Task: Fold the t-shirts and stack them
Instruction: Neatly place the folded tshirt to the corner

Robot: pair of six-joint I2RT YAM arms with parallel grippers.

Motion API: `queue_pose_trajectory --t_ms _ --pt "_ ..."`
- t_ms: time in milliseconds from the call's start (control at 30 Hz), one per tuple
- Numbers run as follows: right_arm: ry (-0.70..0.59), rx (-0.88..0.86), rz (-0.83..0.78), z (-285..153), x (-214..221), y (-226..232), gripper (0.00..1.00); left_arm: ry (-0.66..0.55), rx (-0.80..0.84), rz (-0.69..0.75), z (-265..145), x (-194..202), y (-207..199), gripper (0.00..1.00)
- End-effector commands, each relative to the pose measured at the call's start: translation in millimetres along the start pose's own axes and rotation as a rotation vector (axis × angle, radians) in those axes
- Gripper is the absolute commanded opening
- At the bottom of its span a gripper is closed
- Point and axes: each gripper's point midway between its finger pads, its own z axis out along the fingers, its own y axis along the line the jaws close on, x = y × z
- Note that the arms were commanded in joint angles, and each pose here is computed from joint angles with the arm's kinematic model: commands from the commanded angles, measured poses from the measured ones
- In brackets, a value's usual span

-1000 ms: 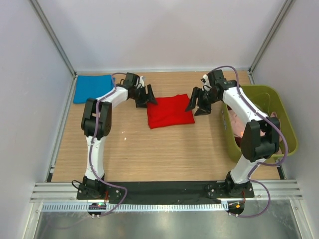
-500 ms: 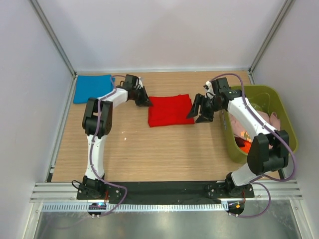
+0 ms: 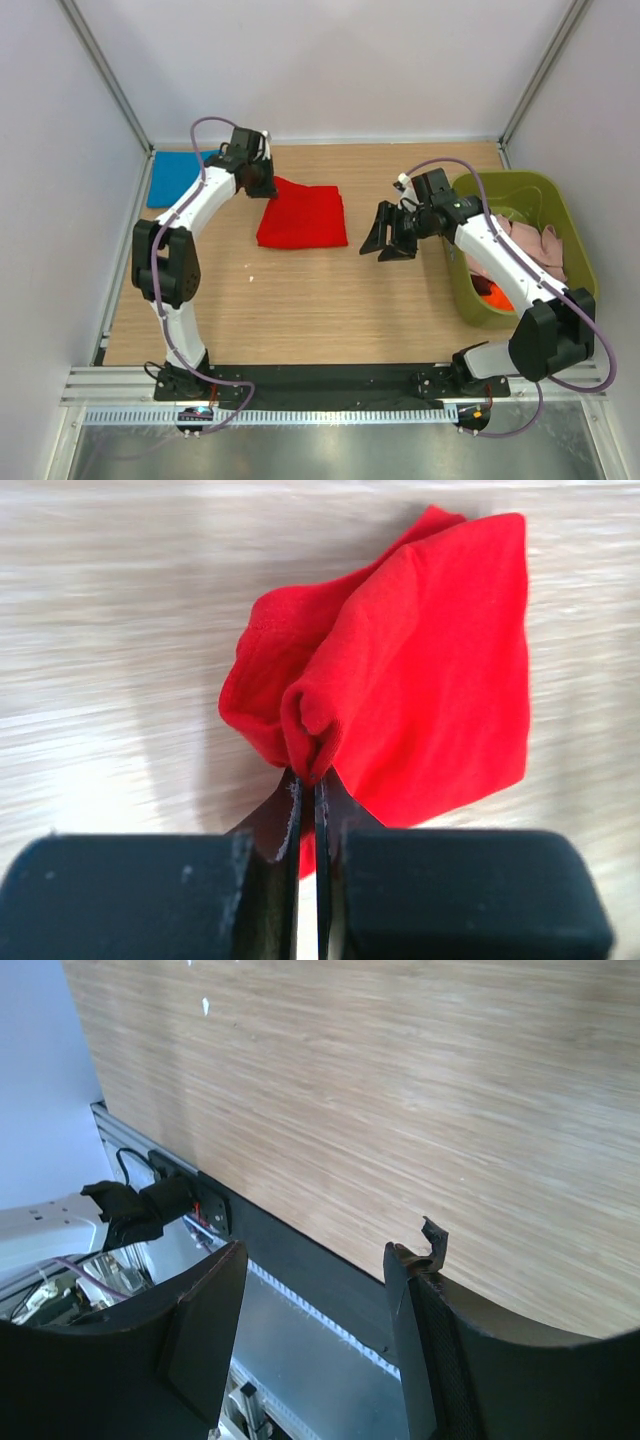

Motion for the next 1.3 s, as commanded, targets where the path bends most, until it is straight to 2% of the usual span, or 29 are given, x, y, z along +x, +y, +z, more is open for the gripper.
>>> queue_pose_trajectory --t_ms 0,167,233,500,600,800,933,1267 --pt "-0.004 -0.072 -0.038 -0.3 2.8 26.4 0.64 -0.067 -0.186 0.116 -32.5 -20.9 31.7 0.00" --pt "0.019 -0.098 -0.065 7.9 7.5 41.3 0.64 -0.091 -0.360 0.237 -50.6 -42.3 62.9 0.00" --pt "0.036 -0.088 -0.050 13.3 8.0 37.7 0.64 -0.111 -0.414 0.263 -58.4 -56.3 69.6 0.00" --pt "0.073 -0.002 -0.030 28.7 -1.3 23.8 0.64 -0.177 -0.823 0.454 -122.3 -112.5 116.7 0.00" --pt "0.084 0.024 -0.037 32.8 -4.3 19.8 0.64 -0.198 -0.911 0.519 -133.3 -128.6 125.7 0.00" --pt "0.112 0.030 -0.015 47.9 -8.0 14.4 0.63 -0.215 -1.007 0.547 -141.2 -145.3 138.8 0.00" --pt "0.134 0.048 -0.019 52.9 -6.9 9.3 0.64 -0.296 -1.034 0.534 -150.4 -162.9 139.5 0.00" --pt "0.168 0.059 -0.001 63.7 -4.5 2.1 0.64 -0.294 -1.093 0.618 -156.6 -188.8 158.0 0.00"
